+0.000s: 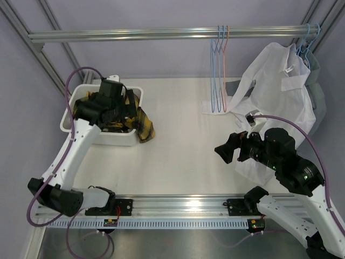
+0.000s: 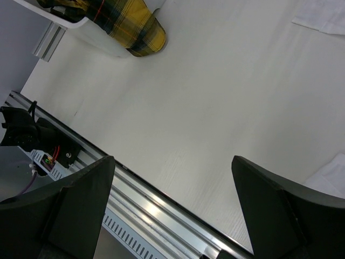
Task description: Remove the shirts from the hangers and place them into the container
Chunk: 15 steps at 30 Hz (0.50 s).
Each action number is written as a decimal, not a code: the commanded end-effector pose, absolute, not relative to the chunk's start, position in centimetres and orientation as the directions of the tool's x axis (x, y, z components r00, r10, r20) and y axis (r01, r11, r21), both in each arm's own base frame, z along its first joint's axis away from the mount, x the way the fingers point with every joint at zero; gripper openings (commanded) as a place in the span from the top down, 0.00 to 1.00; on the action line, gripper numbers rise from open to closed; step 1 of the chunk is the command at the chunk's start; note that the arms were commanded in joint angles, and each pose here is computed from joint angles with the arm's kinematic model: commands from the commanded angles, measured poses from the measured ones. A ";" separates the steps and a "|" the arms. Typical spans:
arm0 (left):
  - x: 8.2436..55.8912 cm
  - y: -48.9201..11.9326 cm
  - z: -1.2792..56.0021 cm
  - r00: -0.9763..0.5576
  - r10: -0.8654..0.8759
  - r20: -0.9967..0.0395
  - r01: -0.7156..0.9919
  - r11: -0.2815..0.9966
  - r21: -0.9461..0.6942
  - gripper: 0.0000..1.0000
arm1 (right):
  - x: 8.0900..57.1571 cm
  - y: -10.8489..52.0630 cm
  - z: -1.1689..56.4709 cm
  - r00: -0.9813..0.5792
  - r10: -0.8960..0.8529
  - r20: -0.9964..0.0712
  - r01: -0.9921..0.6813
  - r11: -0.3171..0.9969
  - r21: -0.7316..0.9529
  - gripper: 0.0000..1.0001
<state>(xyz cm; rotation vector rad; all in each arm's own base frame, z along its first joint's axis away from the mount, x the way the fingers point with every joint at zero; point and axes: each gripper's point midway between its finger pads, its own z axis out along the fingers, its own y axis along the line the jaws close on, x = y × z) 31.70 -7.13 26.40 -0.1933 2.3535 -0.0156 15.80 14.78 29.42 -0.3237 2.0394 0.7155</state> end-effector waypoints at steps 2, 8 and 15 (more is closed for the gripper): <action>29.2 -9.7 25.8 -0.576 -0.319 -0.752 -0.256 0.945 -0.205 0.01 | 16.0 15.2 31.3 -0.495 0.061 -0.867 -0.524 0.775 0.353 0.00; 27.8 -11.6 21.1 -0.462 -0.469 -0.753 -0.386 0.871 -0.306 0.01 | 15.7 15.2 31.1 -0.496 0.047 -0.867 -0.534 0.770 0.348 0.01; 29.5 -13.8 17.1 -0.397 -0.509 -0.764 -0.450 0.833 -0.321 0.09 | 15.4 15.0 31.0 -0.489 0.036 -0.871 -0.543 0.769 0.337 0.01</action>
